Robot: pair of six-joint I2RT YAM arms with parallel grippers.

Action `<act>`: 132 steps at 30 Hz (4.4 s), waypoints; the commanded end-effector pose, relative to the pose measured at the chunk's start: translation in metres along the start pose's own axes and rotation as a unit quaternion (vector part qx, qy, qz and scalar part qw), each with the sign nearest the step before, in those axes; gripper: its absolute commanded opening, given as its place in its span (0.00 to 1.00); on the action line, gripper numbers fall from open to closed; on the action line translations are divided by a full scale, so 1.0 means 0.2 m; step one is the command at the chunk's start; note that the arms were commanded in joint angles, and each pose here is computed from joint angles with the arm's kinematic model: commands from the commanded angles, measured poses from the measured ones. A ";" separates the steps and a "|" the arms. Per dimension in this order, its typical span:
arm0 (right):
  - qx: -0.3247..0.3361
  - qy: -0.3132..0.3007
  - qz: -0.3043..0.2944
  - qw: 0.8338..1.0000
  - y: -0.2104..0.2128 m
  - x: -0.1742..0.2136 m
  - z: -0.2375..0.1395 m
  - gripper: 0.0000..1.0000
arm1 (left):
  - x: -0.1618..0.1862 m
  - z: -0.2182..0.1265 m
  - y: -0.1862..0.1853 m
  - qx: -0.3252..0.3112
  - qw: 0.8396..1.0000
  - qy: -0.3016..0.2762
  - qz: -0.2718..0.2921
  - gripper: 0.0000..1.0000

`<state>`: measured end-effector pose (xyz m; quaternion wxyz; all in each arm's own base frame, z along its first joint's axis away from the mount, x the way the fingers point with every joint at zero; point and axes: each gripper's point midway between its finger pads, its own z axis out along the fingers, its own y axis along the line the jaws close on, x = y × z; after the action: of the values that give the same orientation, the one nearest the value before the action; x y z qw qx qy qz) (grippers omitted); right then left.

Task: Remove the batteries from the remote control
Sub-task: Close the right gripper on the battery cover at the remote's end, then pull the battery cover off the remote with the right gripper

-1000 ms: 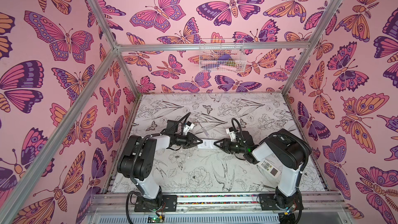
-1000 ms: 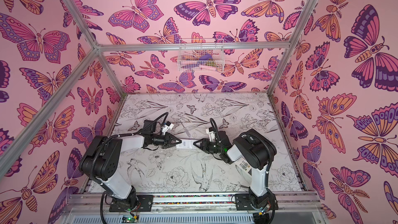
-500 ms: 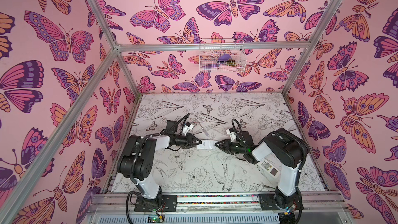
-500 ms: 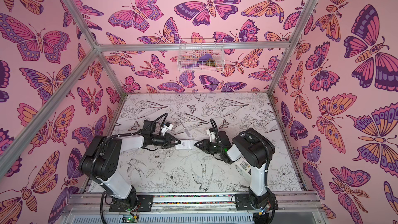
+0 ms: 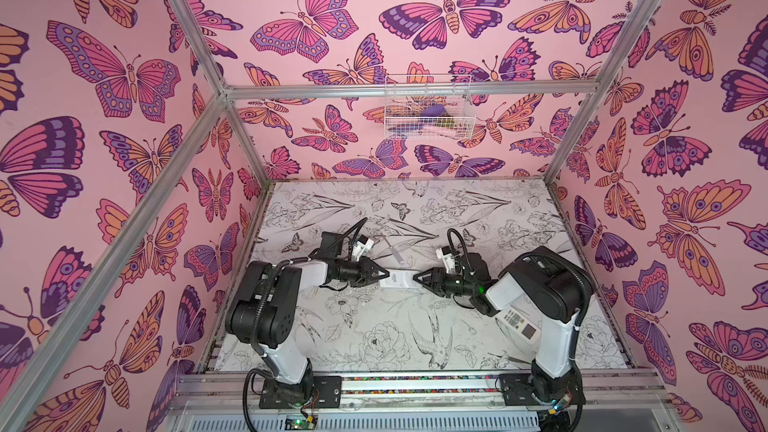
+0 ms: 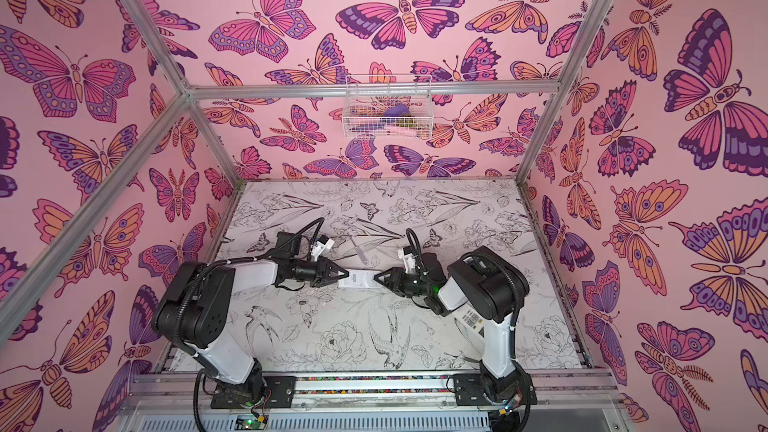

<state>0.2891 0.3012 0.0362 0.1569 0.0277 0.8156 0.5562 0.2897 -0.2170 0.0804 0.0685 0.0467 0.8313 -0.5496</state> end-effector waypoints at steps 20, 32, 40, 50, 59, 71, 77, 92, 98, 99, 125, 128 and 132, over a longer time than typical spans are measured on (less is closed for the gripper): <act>-0.018 0.029 -0.008 0.999 0.00 0.05 0.11 0.57 | 0.07 0.04 0.11 -0.032 0.999 0.029 -0.017 0.00; -0.010 0.044 -0.002 0.999 -0.05 0.08 0.12 0.55 | 0.04 -0.02 0.04 0.051 0.998 0.022 -0.032 0.00; -0.018 0.031 0.007 0.999 -0.05 0.05 0.08 0.57 | 0.03 -0.09 -0.13 0.088 0.996 0.007 0.018 0.00; -0.021 0.040 -0.003 0.999 -0.02 0.05 0.08 0.48 | 0.01 -0.06 0.00 0.039 0.999 0.003 -0.008 0.00; -0.006 0.048 -0.007 0.999 -0.05 0.09 0.09 0.39 | 0.02 -0.03 0.05 0.031 0.999 0.009 -0.020 0.00; -0.013 0.041 -0.007 0.999 -0.02 0.07 0.08 0.33 | 0.02 -0.03 0.04 0.016 1.000 0.007 -0.014 0.00; 0.006 0.047 -0.023 0.999 0.00 0.08 0.04 0.44 | 0.01 -0.05 0.05 -0.002 1.000 0.002 -0.012 0.00; 0.023 0.044 -0.042 0.998 0.04 0.06 -0.05 0.42 | 0.02 -0.06 0.09 -0.032 0.999 -0.002 -0.012 0.00; 0.020 0.042 -0.046 0.998 0.09 0.05 -0.06 0.39 | 0.02 -0.05 0.10 -0.033 0.999 0.001 -0.017 0.00; 0.014 0.042 -0.048 0.998 0.11 0.05 -0.06 0.39 | 0.02 -0.05 0.10 -0.033 0.999 0.000 -0.016 0.00; 0.016 0.045 -0.070 0.996 0.22 0.00 -0.08 0.11 | 0.03 -0.05 0.15 -0.061 0.998 -0.006 -0.022 0.00; 0.009 0.046 -0.068 0.997 0.26 -0.01 -0.08 0.06 | 0.02 -0.06 0.14 -0.069 0.997 -0.007 -0.029 0.02; 0.012 0.046 -0.080 0.996 0.28 -0.01 -0.10 0.03 | 0.03 -0.06 0.16 -0.075 0.997 -0.011 -0.030 0.11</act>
<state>0.2751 0.3023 0.0803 0.1491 -0.0454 0.8330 0.5309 0.2882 -0.2019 0.0685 0.0612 0.0282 0.8479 -0.5258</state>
